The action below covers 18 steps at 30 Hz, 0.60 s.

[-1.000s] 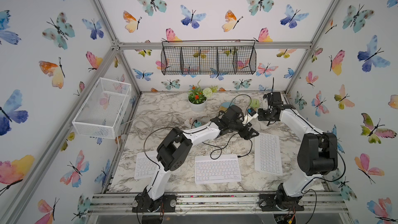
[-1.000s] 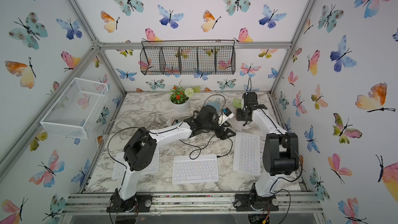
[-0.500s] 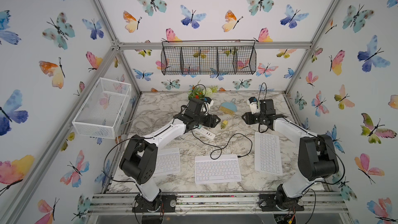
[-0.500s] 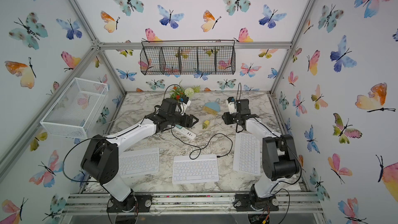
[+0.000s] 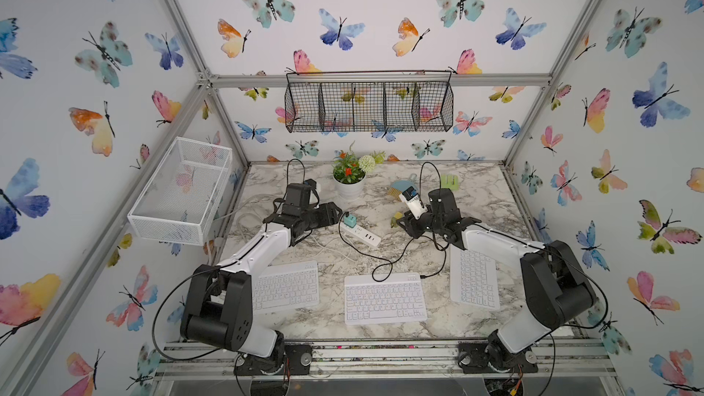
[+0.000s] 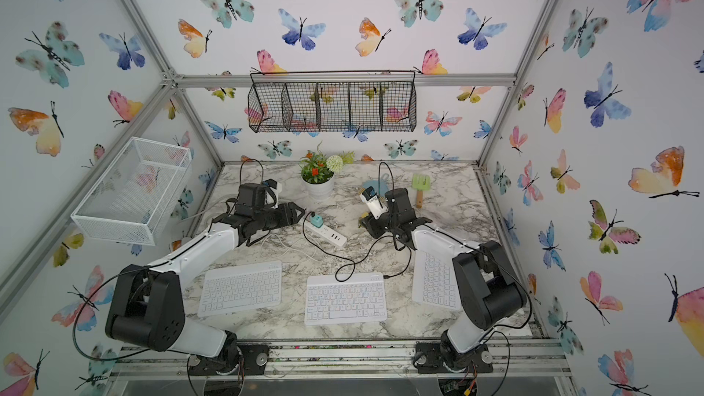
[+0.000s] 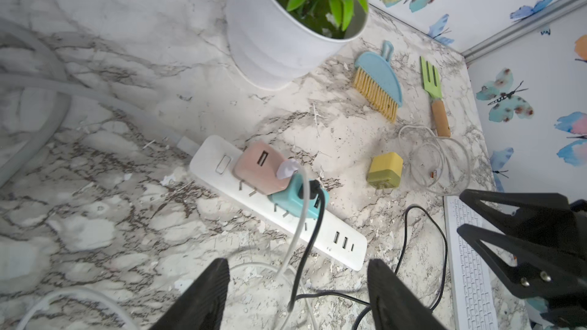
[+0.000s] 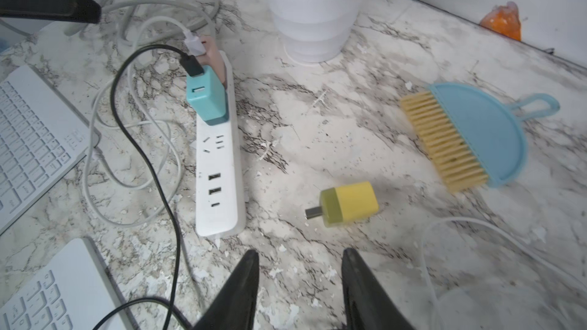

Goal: Unplug the wireless keyboard
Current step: Remove the plug from the socket.

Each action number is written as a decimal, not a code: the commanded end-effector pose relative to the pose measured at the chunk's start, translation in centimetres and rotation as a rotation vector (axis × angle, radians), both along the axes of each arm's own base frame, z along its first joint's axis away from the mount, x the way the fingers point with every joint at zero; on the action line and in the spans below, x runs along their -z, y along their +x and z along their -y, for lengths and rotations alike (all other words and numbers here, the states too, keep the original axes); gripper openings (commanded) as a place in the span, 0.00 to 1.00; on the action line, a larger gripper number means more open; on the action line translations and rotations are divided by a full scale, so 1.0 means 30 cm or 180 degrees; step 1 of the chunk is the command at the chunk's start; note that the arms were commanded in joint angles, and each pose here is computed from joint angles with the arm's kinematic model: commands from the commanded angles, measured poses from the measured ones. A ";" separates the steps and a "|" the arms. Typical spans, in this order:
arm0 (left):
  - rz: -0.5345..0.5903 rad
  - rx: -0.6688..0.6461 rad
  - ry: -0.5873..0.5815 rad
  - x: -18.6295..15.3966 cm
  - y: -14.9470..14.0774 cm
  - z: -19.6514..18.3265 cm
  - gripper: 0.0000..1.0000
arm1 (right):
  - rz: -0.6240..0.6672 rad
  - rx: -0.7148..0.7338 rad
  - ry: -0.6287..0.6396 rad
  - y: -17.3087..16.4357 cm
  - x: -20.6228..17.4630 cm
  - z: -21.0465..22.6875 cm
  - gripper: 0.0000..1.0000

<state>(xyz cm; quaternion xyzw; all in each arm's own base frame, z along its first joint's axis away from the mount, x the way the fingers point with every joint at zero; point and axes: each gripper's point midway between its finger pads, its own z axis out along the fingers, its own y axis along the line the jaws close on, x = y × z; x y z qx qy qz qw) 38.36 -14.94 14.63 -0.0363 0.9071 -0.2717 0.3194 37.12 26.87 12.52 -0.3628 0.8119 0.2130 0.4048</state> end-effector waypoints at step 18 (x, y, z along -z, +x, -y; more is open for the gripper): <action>-0.0505 -0.0206 -0.0356 0.220 0.076 -0.004 0.65 | 0.0294 -0.0931 -0.0058 0.027 0.089 -0.335 0.48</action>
